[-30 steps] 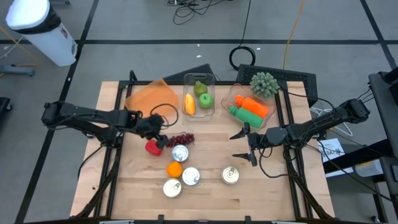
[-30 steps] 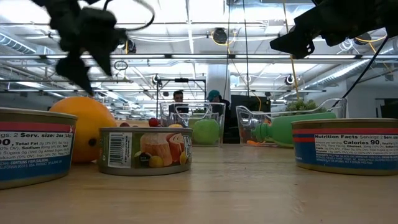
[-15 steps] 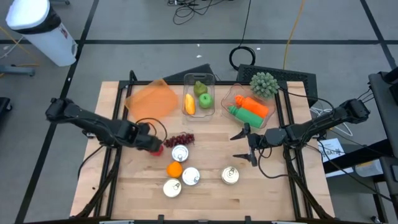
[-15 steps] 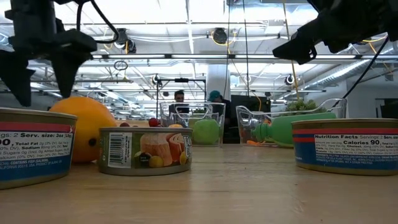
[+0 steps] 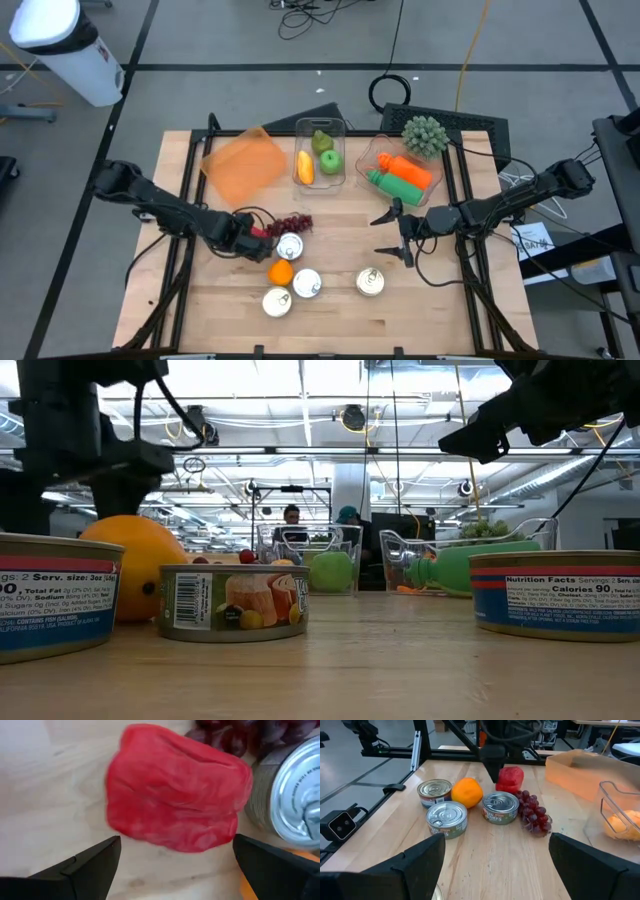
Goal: Pick & Place Food Item
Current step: Put the red bell pepper into the left transparent bin
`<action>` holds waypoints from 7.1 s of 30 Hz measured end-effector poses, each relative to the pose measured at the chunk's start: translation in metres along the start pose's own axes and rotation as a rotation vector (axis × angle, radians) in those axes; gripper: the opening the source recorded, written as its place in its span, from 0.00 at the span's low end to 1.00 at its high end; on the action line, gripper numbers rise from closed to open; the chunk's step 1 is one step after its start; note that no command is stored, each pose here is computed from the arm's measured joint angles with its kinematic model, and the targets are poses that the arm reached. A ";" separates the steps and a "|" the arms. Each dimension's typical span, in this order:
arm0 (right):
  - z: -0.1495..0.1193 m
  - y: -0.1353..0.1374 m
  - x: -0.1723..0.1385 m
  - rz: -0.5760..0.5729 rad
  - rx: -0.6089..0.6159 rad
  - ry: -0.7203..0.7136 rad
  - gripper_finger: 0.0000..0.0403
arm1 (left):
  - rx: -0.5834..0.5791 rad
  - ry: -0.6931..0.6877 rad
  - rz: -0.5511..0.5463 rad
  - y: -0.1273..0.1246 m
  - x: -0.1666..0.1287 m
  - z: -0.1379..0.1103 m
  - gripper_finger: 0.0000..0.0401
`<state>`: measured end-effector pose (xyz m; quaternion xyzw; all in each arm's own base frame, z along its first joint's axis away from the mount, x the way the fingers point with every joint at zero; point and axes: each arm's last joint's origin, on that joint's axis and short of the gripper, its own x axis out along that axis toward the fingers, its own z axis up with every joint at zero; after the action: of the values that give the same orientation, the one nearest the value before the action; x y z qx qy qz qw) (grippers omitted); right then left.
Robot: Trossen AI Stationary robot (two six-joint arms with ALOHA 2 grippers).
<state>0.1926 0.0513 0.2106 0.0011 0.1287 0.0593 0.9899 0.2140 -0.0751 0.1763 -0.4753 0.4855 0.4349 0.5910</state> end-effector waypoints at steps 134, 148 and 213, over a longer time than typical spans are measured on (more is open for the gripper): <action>0.004 0.000 -0.001 -0.001 0.017 -0.080 0.83 | 1.575 -0.147 0.380 -0.064 0.034 0.103 0.49; 0.004 0.000 -0.001 0.000 0.017 -0.080 0.83 | 1.502 -0.206 0.316 -0.070 0.035 0.108 0.26; 0.002 -0.002 0.000 -0.066 -0.032 -0.057 0.83 | 0.969 -0.582 -0.501 -0.126 -0.098 0.114 0.05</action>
<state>0.1929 0.0492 0.2125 -0.0173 0.0994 0.0285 0.9945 0.3405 0.0103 0.2992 -0.1141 0.3205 0.1247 0.9321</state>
